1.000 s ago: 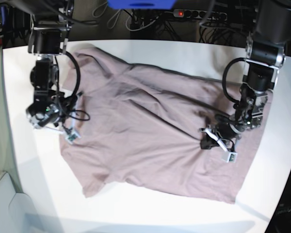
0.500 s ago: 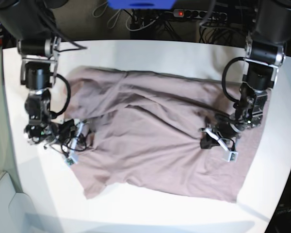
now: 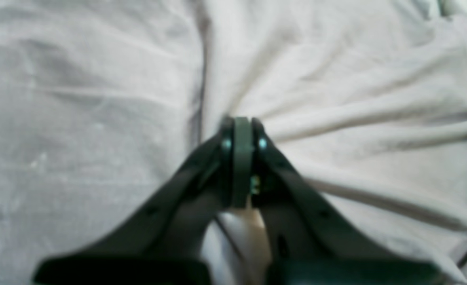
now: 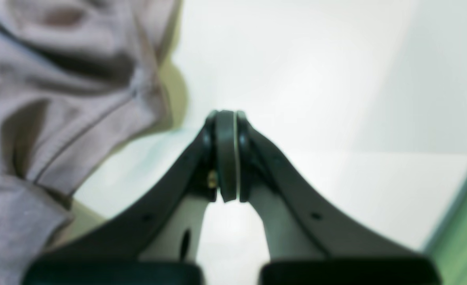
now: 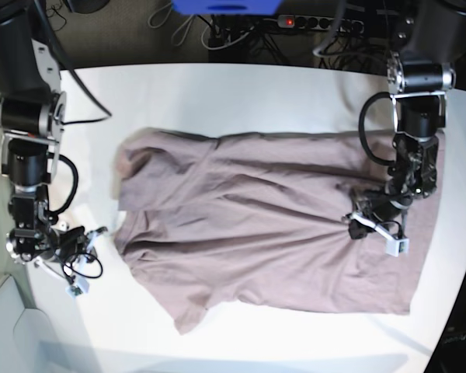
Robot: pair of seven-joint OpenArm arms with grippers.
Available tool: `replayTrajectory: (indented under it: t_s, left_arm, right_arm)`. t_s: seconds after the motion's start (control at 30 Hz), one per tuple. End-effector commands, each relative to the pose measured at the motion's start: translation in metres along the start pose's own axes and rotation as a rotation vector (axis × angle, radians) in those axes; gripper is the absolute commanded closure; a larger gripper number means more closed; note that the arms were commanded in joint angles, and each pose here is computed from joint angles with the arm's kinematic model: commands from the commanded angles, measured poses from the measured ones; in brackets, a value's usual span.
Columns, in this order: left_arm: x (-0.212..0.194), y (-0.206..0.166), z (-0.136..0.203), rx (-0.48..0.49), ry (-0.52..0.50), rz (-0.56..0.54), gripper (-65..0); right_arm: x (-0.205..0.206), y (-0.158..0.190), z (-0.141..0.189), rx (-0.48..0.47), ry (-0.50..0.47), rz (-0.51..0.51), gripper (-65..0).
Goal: Layout the t-shirt on the table in an organized manner, then fold the t-shirt properly
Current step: 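Grasp the shirt edges with both grippers and pull them apart to square it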
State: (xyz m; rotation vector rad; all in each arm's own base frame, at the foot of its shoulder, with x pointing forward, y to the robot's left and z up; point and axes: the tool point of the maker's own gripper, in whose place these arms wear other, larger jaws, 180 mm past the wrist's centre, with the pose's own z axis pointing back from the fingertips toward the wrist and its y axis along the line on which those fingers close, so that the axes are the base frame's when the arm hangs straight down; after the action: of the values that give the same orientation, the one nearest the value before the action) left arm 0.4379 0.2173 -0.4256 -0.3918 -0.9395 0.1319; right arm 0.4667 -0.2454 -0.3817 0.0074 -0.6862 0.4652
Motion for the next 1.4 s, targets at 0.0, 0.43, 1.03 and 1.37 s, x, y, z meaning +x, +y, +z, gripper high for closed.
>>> replayTrajectory:
  t_s: [0.0, 0.43, 1.03, 1.37]
  left_arm:
    - [0.019, -0.012, -0.002, -0.032, -0.044, -0.014, -0.1]
    - [0.059, -0.098, 0.030, -0.174, -0.063, -0.263, -0.1]
    - [0.000, 0.025, 0.164, 0.174, -0.006, -0.200, -0.1]
    - [-0.010, 0.029, 0.168, 0.185, 0.010, -0.187, -0.1]
  right_arm:
    - [0.018, -0.016, 0.013, -0.044, -0.035, 0.015, 0.0]
    - [0.053, 0.102, 0.038, -0.022, -0.122, 0.161, 0.0]
    - [0.010, 0.078, -0.030, 0.099, -0.069, -0.045, 0.0]
    - [-0.012, -0.064, 0.000, -0.459, -0.147, -0.268, 0.0]
